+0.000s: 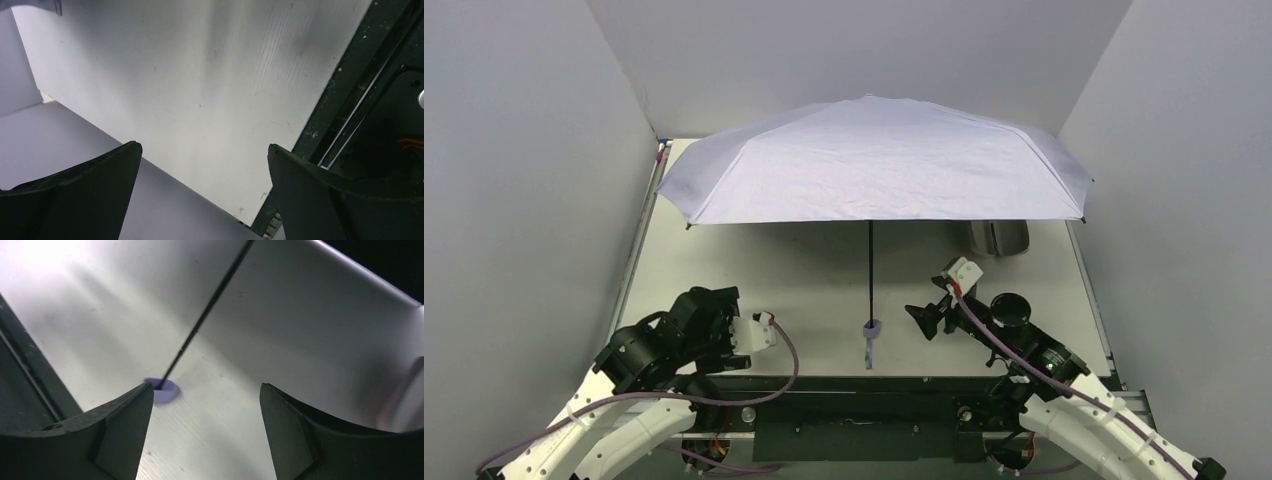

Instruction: Open the umbrella

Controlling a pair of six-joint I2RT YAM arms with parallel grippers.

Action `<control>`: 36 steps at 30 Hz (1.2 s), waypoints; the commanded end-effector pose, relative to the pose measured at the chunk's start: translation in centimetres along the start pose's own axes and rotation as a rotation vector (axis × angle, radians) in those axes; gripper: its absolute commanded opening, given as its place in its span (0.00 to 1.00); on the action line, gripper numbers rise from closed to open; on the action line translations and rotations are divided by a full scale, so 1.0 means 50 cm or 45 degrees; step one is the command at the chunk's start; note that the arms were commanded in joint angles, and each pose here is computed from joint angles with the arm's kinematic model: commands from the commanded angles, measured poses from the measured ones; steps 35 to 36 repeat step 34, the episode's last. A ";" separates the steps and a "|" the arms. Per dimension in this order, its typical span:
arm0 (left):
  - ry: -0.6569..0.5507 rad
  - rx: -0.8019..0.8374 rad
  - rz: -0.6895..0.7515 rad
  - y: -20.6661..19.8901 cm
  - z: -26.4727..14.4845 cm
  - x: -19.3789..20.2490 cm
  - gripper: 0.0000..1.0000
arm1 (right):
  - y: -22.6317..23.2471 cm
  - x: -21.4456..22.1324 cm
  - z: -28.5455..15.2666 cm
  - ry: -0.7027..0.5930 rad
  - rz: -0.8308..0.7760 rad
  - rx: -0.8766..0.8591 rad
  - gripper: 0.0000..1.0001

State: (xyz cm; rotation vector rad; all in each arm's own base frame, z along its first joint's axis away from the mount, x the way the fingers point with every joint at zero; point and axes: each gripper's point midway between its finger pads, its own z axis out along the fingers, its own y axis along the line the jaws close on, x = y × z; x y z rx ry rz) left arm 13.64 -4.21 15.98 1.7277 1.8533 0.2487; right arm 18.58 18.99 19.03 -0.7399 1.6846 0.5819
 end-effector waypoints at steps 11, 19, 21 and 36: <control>-0.090 -0.269 -0.945 0.107 -0.030 -0.025 0.97 | -0.162 -0.054 -0.179 0.137 -0.292 0.500 0.77; 0.069 -0.563 -1.272 0.227 -0.019 0.025 0.97 | -0.230 -0.068 -0.277 0.174 -0.385 0.789 0.77; 0.094 -0.643 -1.294 0.250 -0.029 0.036 0.97 | -0.244 -0.067 -0.295 0.197 -0.416 0.850 0.78; 0.110 -0.902 -1.207 0.285 -0.007 0.082 0.97 | -0.272 -0.042 -0.333 0.301 -0.412 0.978 0.79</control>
